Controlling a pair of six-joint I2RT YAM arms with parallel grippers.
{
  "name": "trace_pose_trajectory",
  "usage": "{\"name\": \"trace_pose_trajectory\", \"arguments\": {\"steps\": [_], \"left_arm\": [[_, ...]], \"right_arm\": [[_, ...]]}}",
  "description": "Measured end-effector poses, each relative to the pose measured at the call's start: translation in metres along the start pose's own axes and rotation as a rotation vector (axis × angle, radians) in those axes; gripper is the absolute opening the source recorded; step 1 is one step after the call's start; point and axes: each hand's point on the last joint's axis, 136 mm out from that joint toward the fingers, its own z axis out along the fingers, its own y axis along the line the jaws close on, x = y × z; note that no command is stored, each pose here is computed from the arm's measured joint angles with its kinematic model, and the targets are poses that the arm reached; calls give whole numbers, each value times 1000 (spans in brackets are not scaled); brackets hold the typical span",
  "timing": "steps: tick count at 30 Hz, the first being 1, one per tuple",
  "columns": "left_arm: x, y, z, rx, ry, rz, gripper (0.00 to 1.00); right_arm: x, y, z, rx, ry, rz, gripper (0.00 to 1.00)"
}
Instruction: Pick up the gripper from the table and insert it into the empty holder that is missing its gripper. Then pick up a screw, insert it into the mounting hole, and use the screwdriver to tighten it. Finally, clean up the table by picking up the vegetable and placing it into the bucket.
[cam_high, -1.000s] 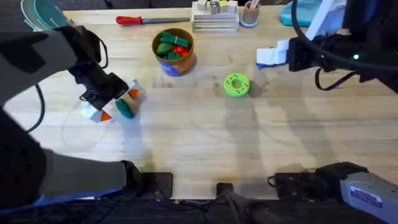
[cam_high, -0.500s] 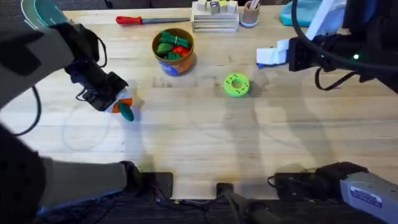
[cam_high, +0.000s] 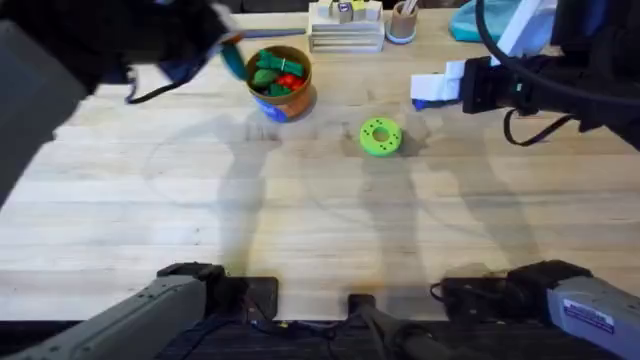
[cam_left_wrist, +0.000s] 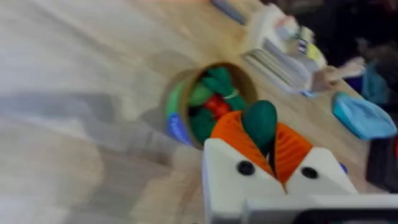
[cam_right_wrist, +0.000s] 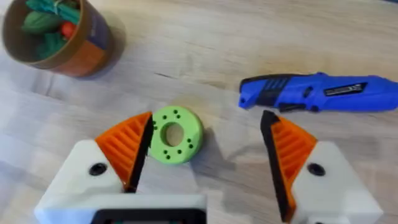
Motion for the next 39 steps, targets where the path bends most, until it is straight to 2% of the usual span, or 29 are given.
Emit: {"name": "trace_pose_trajectory", "arguments": {"steps": [2, 5, 11, 12, 14, 15, 18, 19, 27, 30, 32, 34, 39], "left_arm": [[5, -16, 9, 42, 11, 36, 23], [14, -28, 28, 66, 41, 67, 23], [22, -24, 61, 47, 84, 75, 25], [23, -22, 66, 39, 87, 78, 57], [23, -19, 72, 26, 86, 80, 297], [22, -19, 75, 24, 81, 81, 475], [20, -18, 81, 21, 73, 81, 926], [20, -17, 82, 18, 76, 80, 974], [18, -19, 80, 25, 65, 86, 994], [11, -27, 66, 54, 31, 133, 995], [6, -36, 50, 87, 4, 203, 996], [8, -43, 29, 117, -6, 310, 996], [35, -41, -14, 140, 48, 584, 995]], "right_arm": [[0, 4, 0, -23, 3, 6, 991], [2, 7, 0, -44, 8, 13, 991], [2, 10, 0, -56, 9, 14, 992], [2, 10, 0, -58, 9, 14, 991], [2, 10, 0, -61, 10, 14, 991], [2, 11, 0, -62, 10, 14, 991], [3, 13, -1, -75, 14, 31, 992], [3, 16, -1, -92, 17, 37, 991], [13, 31, -10, -172, 63, 46, 991], [9, 35, -30, -174, 71, 11, 991], [0, 39, -49, -176, 50, -24, 991], [-9, 43, -70, -179, 26, -60, 991], [-2, 48, -106, -175, 35, -119, 991]]}}
